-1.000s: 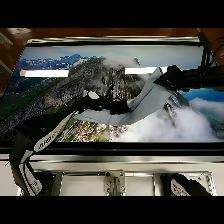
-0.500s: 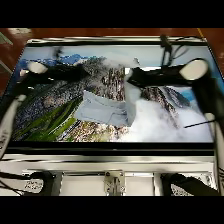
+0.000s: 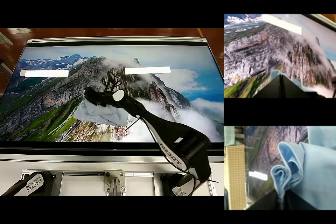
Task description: Fold the shirts.
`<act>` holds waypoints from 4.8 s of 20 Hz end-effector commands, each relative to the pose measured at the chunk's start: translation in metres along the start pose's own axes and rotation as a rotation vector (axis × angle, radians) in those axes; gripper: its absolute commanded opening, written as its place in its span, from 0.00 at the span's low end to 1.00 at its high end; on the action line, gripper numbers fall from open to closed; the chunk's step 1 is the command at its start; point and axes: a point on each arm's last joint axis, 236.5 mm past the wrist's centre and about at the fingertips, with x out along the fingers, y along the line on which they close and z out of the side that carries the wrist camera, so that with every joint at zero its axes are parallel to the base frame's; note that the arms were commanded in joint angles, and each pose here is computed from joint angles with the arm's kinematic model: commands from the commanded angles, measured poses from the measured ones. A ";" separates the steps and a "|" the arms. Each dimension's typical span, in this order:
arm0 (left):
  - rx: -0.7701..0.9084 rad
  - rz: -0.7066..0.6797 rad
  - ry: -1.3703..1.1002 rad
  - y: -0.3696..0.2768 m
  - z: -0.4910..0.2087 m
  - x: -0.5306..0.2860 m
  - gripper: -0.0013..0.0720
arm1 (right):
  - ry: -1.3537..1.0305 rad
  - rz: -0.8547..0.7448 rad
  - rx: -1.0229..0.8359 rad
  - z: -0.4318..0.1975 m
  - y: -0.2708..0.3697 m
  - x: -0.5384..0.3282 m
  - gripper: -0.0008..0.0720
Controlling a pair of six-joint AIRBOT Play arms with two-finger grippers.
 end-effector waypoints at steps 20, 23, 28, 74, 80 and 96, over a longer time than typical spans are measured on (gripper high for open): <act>0.006 -0.011 0.130 0.000 -0.054 0.001 0.07 | 0.281 -0.426 0.102 0.035 -0.221 -0.166 0.92; -0.001 -0.030 0.125 -0.005 -0.052 0.001 0.07 | 0.320 -0.342 0.135 0.016 -0.218 -0.131 0.92; -0.004 -0.040 0.122 -0.007 -0.052 0.001 0.07 | 0.323 -0.238 0.233 0.011 -0.207 -0.111 0.34; 0.127 -0.355 0.370 -0.133 -0.129 0.053 0.07 | 0.085 -0.801 0.927 -0.037 -0.418 -0.592 0.09; 0.142 -0.382 0.372 -0.149 -0.136 0.066 0.07 | 0.259 -1.021 0.982 -0.133 -0.421 -0.596 0.09; 0.350 -0.031 0.466 -0.064 -0.170 0.158 0.06 | -0.703 -1.197 -0.183 0.156 -0.193 -0.668 0.82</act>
